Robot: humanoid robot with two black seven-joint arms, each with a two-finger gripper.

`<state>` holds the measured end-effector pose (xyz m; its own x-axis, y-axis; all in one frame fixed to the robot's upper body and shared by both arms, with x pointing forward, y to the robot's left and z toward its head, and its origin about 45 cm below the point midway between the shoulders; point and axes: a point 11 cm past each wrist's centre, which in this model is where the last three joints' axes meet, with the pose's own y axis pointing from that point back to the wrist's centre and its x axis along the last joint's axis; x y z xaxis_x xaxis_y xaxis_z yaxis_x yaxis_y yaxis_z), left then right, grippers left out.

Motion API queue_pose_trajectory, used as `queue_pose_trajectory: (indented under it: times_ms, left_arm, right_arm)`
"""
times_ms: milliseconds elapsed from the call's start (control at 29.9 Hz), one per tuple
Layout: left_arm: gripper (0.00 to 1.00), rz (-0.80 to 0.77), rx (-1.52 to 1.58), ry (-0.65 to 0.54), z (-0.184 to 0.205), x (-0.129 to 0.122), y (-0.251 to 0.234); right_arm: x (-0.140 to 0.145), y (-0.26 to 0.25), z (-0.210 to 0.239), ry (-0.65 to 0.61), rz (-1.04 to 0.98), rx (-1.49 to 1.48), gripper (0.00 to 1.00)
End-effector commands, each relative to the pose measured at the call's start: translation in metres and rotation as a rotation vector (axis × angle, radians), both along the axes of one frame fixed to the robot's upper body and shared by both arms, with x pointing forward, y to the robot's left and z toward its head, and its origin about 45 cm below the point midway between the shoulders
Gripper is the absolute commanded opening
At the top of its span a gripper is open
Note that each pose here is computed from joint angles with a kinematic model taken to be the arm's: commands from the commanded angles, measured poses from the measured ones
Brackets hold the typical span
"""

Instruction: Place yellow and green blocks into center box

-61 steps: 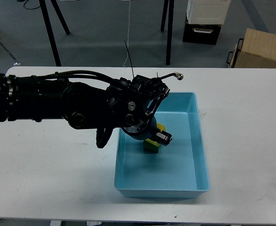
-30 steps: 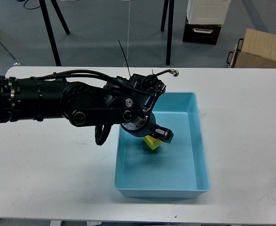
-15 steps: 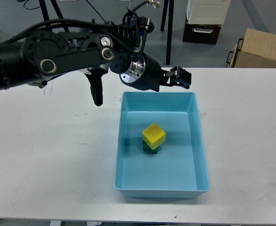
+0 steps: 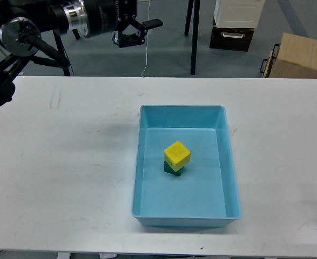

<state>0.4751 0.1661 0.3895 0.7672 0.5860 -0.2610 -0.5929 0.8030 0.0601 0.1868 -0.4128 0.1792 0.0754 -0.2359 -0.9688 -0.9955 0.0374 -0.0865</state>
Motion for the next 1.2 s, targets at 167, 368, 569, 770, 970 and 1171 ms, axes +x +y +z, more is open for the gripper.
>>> queue_pose_trajectory:
  times_ms: [167,368,569,770,970,1171]
  left_arm:
    - [1.00,0.313,-0.534,0.105,-0.039,-0.016,0.137]
    - [1.00,0.421,-0.708,0.171,-0.109,-0.095,0.178]
    - [1.00,0.547,-0.913,0.241,-0.163,-0.175,0.182]
    - [1.00,0.661,-1.057,0.350,-0.211,-0.229,0.165]
    - [1.00,0.784,-1.023,0.462,-0.249,-0.278,0.174]
    - [1.00,0.813,-1.012,0.489,-0.257,-0.291,0.176]
  right_arm:
    - [0.005,0.012,-0.003,0.001,0.033,-0.006,0.99]
    - [0.008,0.012,0.000,-0.010,0.032,-0.008,0.99]
    - [0.007,0.013,-0.003,-0.003,0.033,-0.003,0.99]
    - [0.003,0.016,-0.009,0.009,0.027,0.013,0.99]
    - [0.004,0.036,-0.017,0.014,0.062,0.055,0.99]
    - [0.006,0.045,-0.020,0.021,0.083,0.053,0.99]
